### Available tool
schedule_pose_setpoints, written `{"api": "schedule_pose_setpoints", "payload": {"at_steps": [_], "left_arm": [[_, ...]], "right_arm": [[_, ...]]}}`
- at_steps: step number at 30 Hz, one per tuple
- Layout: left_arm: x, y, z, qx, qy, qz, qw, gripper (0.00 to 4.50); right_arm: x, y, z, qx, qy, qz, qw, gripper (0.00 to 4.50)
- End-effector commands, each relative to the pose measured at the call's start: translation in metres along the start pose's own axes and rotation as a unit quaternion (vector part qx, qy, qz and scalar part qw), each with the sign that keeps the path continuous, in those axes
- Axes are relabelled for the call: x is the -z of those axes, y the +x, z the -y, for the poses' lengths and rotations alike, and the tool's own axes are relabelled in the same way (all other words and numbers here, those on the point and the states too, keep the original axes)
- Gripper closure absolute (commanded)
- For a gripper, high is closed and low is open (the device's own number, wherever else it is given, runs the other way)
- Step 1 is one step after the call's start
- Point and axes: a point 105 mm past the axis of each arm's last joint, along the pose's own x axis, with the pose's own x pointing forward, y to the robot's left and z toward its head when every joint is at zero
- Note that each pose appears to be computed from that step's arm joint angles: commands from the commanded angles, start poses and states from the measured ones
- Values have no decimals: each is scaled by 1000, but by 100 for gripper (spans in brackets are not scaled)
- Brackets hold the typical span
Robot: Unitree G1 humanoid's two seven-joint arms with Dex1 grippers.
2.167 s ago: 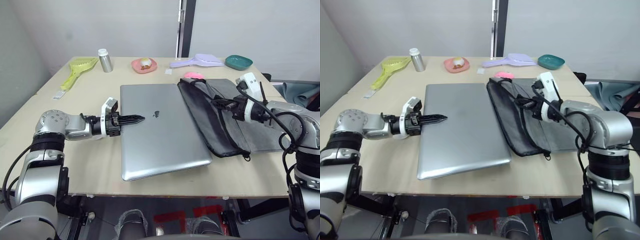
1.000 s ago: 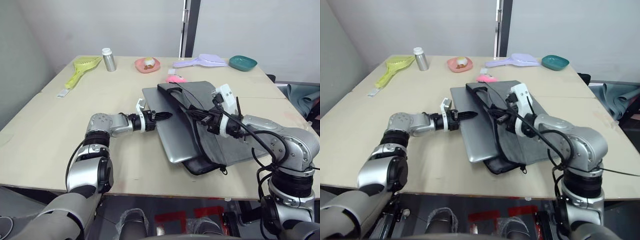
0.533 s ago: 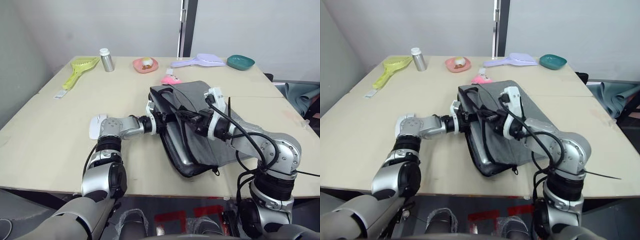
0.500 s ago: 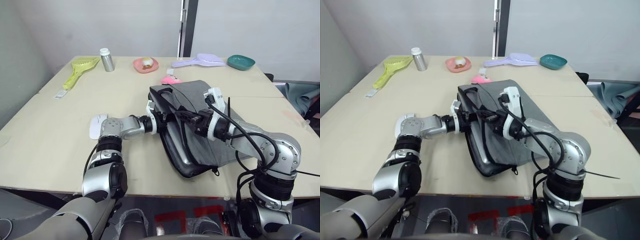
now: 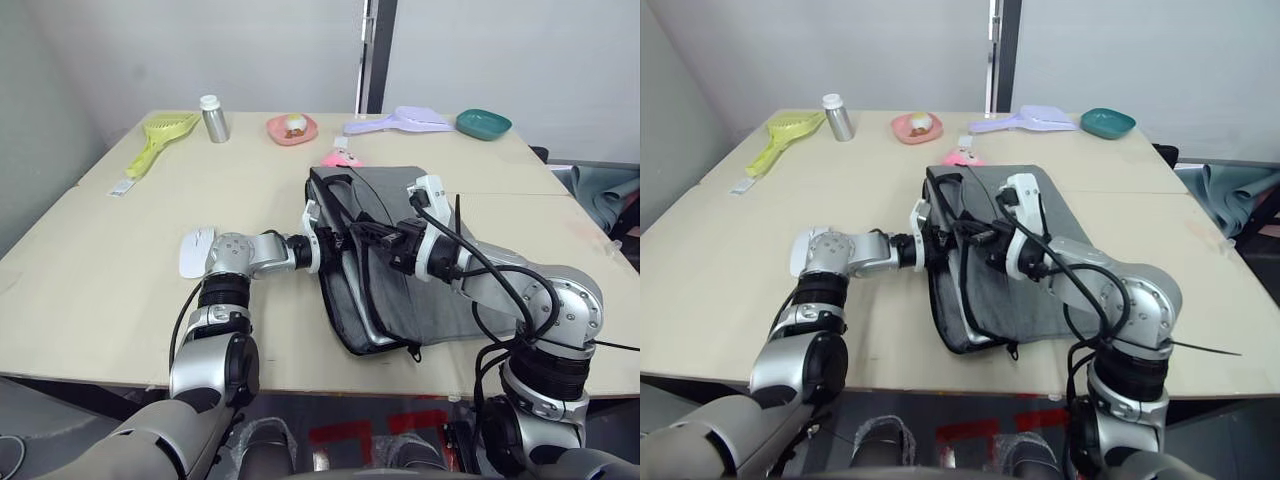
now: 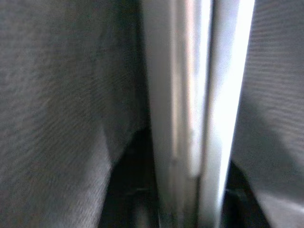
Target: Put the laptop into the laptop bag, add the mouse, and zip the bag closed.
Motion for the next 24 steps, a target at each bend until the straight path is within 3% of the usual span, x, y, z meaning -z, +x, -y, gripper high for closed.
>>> {"api": "schedule_pose_setpoints", "payload": {"at_steps": [1, 3, 10, 18, 24], "left_arm": [[-13, -4, 27, 47, 29, 15, 998, 173], [-16, -10, 33, 60, 20, 12, 998, 104], [-19, -39, 62, 97, 44, -32, 994, 104], [-45, -110, 68, 41, 116, 0, 992, 104], [-35, -151, 82, 45, 210, 4, 977, 104]], "right_arm": [[-5, -2, -5, -10, -13, 13, 1000, 450], [-5, -4, 0, -1, -15, 10, 1000, 450], [-12, -14, 17, 22, -21, 14, 999, 450], [-14, -17, 25, 27, -26, 12, 999, 450], [-14, -14, 23, 18, -26, 13, 999, 450]]}}
